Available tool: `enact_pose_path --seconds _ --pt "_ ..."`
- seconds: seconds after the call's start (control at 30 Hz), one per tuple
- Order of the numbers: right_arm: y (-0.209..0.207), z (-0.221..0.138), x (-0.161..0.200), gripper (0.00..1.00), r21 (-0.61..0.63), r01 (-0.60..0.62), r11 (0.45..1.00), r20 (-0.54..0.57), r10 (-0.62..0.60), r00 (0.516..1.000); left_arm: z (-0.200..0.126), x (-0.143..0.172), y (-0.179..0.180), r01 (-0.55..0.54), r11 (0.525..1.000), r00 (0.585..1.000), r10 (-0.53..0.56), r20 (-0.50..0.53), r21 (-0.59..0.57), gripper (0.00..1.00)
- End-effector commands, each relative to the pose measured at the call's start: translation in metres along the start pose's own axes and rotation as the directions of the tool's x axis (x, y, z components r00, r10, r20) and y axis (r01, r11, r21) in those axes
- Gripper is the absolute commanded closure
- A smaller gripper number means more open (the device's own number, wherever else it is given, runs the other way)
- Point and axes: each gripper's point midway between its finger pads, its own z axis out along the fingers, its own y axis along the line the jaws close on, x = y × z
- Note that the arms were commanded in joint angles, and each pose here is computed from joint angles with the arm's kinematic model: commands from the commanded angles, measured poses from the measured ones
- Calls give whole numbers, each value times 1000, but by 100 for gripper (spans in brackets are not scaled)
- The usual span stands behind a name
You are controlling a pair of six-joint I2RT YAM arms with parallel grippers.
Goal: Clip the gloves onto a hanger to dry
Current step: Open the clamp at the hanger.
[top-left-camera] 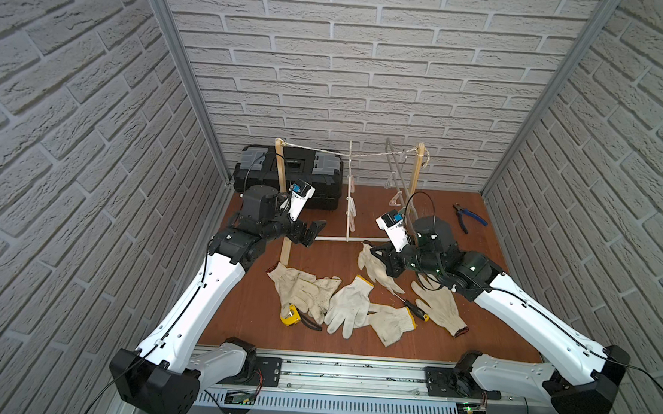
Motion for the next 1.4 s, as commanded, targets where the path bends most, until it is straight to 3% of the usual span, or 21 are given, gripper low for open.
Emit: enact_pose_path --seconds 0.0,0.17,0.37,0.63,1.0,1.37 --pt "-32 -2 -52 98 187 -133 973 193 96 976 13 -15 18 17 998 999 -14 53 -57 2" --pt "-41 20 -77 98 232 -180 956 244 122 962 43 -6 44 92 984 996 -90 17 -152 2" --pt "-59 43 -101 98 327 -166 930 302 64 951 69 -6 63 193 957 981 -188 44 -215 3" --pt "-72 67 -132 98 368 -132 920 351 -7 936 100 -17 60 227 957 971 -209 114 -182 3" --pt "-100 114 -142 98 354 -76 932 321 -46 946 122 -26 57 230 961 968 -211 132 -155 2" --pt "-114 137 -164 97 256 -60 965 368 -39 929 135 -39 52 238 967 962 -221 162 -92 2"
